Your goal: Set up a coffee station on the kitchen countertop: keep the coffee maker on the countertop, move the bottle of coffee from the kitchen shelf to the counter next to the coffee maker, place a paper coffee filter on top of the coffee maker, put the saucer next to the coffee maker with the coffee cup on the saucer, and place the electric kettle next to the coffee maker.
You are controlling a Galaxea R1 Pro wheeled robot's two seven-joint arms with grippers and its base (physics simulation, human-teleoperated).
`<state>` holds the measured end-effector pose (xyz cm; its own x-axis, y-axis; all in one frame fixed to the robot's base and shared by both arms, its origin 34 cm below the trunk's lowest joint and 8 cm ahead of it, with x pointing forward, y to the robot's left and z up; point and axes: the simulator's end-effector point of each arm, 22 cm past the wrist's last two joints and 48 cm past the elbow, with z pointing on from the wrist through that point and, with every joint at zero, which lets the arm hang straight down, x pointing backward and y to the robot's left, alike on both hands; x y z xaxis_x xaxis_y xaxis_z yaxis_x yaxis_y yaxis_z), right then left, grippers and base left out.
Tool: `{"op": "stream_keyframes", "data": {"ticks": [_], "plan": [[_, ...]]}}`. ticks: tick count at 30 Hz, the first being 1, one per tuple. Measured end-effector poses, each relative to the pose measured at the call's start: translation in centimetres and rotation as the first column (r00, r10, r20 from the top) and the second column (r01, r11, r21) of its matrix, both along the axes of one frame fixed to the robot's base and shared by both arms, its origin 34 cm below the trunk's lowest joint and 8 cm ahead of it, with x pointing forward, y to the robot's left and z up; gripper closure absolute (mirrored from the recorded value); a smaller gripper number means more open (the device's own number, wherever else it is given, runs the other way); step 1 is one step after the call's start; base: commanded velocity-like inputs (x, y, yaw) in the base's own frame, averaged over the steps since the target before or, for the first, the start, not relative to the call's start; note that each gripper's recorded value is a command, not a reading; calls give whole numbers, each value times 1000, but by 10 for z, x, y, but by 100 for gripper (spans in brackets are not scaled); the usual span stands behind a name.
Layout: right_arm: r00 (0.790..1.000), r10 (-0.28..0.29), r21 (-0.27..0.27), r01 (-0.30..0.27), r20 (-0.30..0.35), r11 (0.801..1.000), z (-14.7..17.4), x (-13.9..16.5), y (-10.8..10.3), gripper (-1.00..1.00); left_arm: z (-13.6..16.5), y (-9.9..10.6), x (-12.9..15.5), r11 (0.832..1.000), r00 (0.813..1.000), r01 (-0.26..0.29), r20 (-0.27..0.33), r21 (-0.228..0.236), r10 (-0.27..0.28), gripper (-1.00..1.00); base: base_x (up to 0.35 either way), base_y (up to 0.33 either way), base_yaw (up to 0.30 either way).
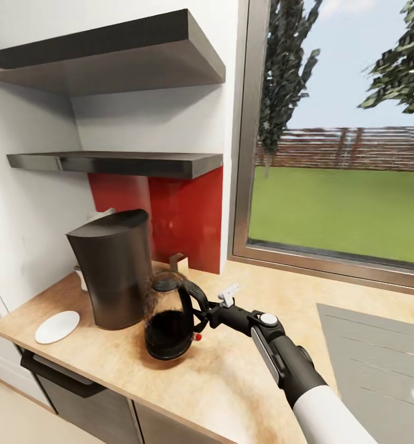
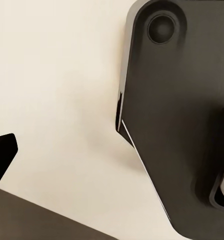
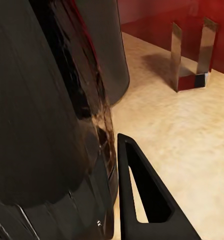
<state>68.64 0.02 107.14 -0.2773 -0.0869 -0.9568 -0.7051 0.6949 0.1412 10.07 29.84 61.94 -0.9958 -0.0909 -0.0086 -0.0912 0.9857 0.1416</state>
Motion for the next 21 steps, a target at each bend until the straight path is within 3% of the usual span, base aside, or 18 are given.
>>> {"op": "stream_keyframes", "data": {"ticks": [5,10,21], "plan": [[1000,-2,0,2,0,1000,0,0,0,100,0,0,0,1000,1000,0,0,0,0,-100,0,163,0],[999,-2,9,2,33,1000,5,2,0,100,0,0,0,1000,1000,-1,0,0,1,-100,0,24,0],[1000,-3,4,3,18,1000,-4,1,-1,100,0,0,0,1000,1000,-1,0,0,1,-100,68,26,0]]}}
